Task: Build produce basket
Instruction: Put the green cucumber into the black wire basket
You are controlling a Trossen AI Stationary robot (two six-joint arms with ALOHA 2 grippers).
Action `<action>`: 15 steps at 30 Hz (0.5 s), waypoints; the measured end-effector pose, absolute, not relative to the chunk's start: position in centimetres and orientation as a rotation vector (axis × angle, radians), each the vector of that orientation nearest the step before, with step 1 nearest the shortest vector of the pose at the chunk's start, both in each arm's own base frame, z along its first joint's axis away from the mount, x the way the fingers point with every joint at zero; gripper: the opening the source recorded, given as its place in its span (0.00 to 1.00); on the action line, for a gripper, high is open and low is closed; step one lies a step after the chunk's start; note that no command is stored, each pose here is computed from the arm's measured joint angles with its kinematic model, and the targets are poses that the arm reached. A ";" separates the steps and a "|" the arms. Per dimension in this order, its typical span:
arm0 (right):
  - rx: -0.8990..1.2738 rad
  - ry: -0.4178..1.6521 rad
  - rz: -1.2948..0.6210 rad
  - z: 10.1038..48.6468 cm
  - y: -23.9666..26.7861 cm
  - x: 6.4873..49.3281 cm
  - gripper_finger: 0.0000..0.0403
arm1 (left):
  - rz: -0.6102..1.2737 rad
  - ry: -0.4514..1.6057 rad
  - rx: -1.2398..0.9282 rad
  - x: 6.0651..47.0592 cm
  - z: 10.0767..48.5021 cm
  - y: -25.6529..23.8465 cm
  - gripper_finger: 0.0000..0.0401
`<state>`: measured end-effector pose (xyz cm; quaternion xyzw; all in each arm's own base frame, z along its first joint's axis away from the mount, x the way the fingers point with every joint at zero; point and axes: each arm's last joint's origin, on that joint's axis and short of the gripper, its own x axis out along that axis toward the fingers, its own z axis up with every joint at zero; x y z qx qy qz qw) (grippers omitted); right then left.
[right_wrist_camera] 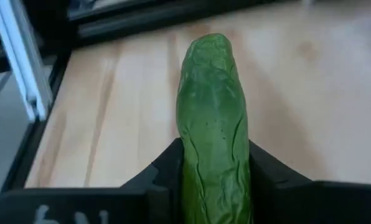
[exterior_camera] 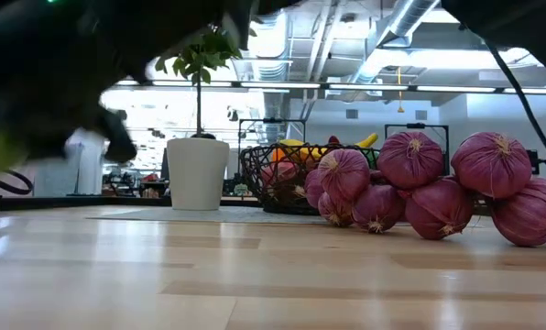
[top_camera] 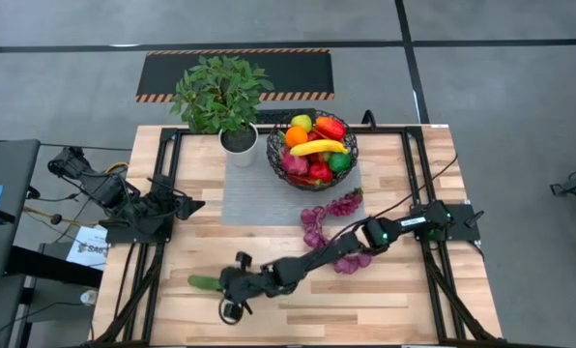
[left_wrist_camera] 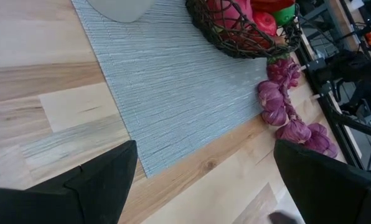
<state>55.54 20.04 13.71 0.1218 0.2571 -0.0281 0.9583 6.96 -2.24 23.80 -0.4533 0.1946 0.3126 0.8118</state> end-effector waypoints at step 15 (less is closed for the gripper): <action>-0.107 0.659 -0.204 28.5 8.4 51.9 0.32 | 0.667 0.414 -0.970 7.0 23.8 -2.2 0.91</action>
